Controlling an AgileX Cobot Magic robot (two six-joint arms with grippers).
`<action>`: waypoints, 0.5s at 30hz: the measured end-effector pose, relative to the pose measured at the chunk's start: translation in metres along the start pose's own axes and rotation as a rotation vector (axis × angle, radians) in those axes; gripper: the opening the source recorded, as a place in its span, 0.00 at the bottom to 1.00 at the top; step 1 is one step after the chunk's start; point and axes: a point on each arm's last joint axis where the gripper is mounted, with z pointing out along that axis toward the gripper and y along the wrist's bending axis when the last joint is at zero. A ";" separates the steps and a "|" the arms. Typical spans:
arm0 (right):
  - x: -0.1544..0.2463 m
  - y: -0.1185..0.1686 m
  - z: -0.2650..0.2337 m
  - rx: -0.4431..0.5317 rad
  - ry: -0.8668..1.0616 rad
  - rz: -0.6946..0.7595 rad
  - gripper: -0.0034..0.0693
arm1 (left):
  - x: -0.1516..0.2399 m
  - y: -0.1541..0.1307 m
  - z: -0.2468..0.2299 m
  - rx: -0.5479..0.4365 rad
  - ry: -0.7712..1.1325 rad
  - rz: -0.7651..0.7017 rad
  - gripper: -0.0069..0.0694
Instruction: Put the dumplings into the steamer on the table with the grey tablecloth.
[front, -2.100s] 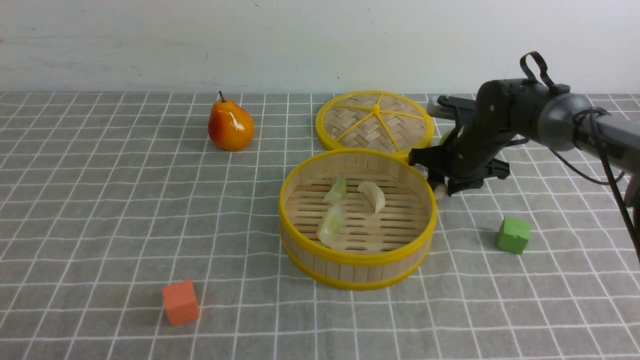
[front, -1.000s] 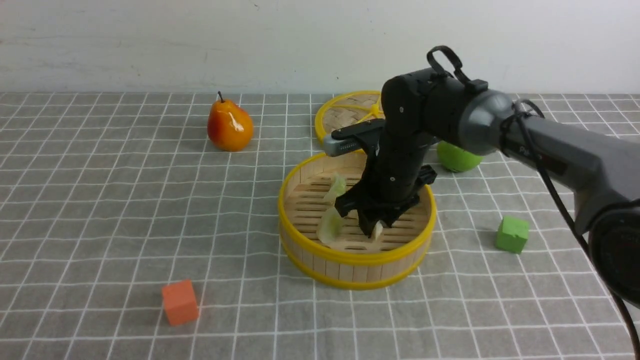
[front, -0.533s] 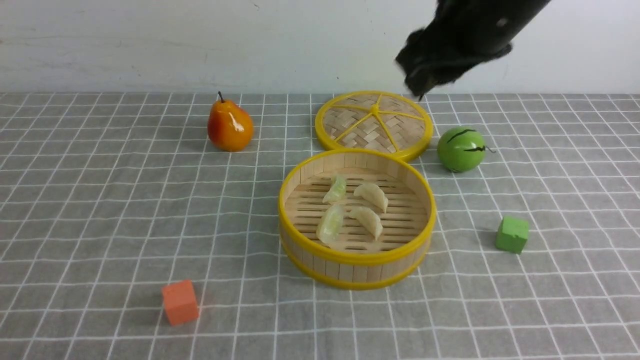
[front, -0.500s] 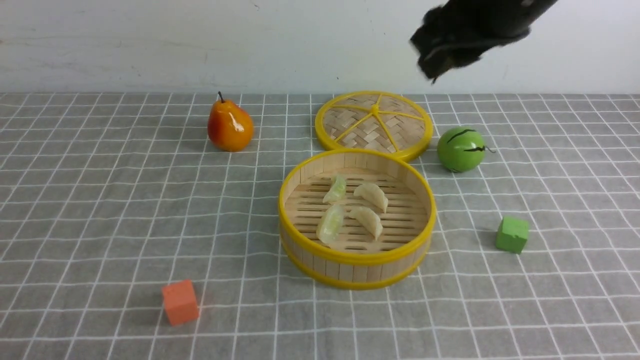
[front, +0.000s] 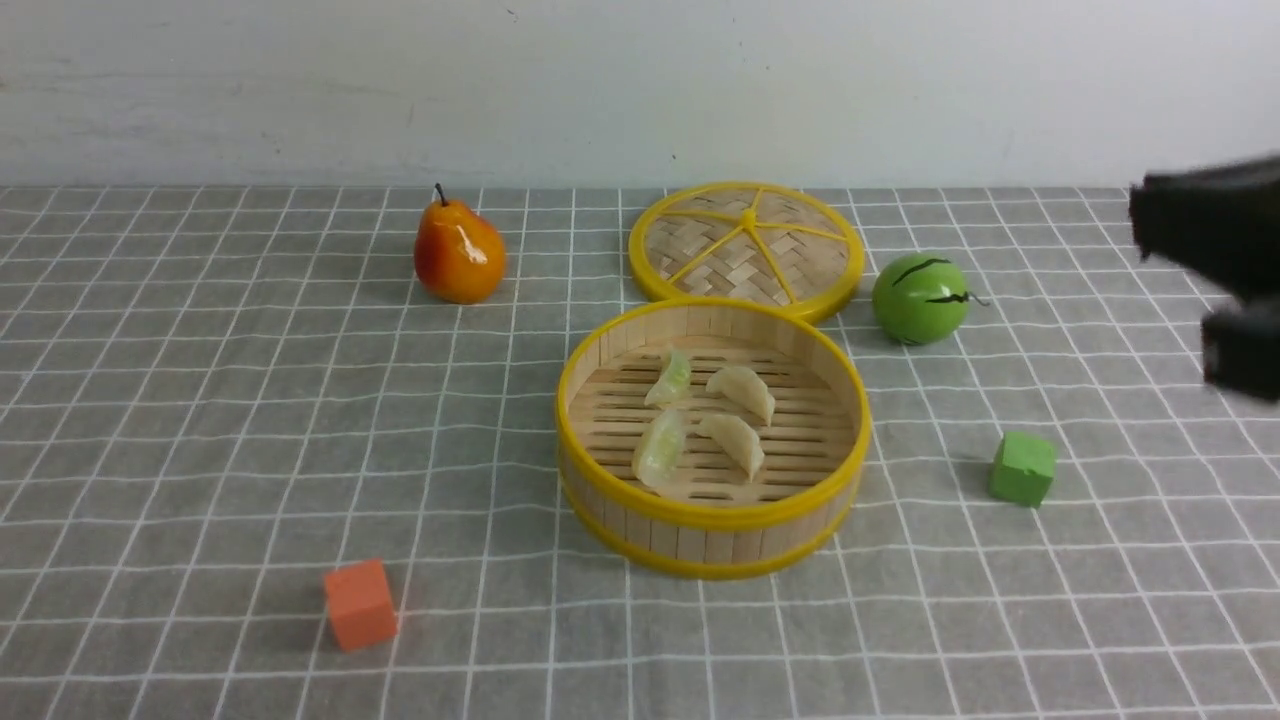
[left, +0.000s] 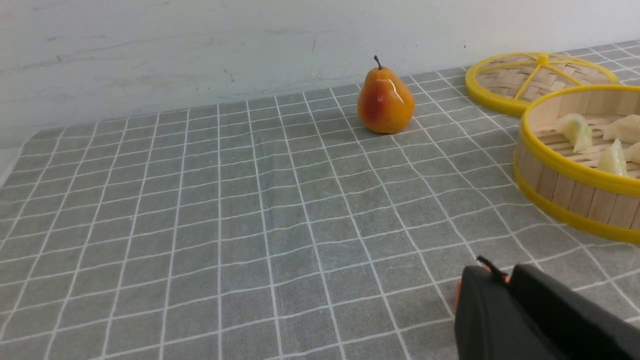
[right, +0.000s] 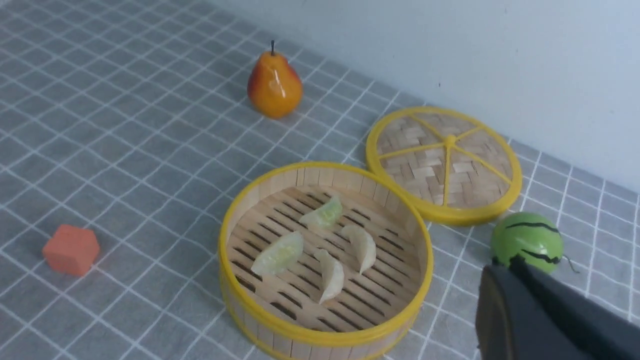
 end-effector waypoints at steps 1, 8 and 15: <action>0.038 0.002 0.007 -0.001 -0.015 0.045 0.02 | 0.000 0.000 0.000 -0.001 0.002 0.000 0.17; 0.160 0.003 0.018 0.048 0.041 0.184 0.03 | 0.001 0.000 0.000 -0.005 0.008 0.000 0.17; 0.241 0.003 0.003 0.115 0.150 0.264 0.03 | 0.001 0.000 0.000 -0.005 0.010 0.000 0.19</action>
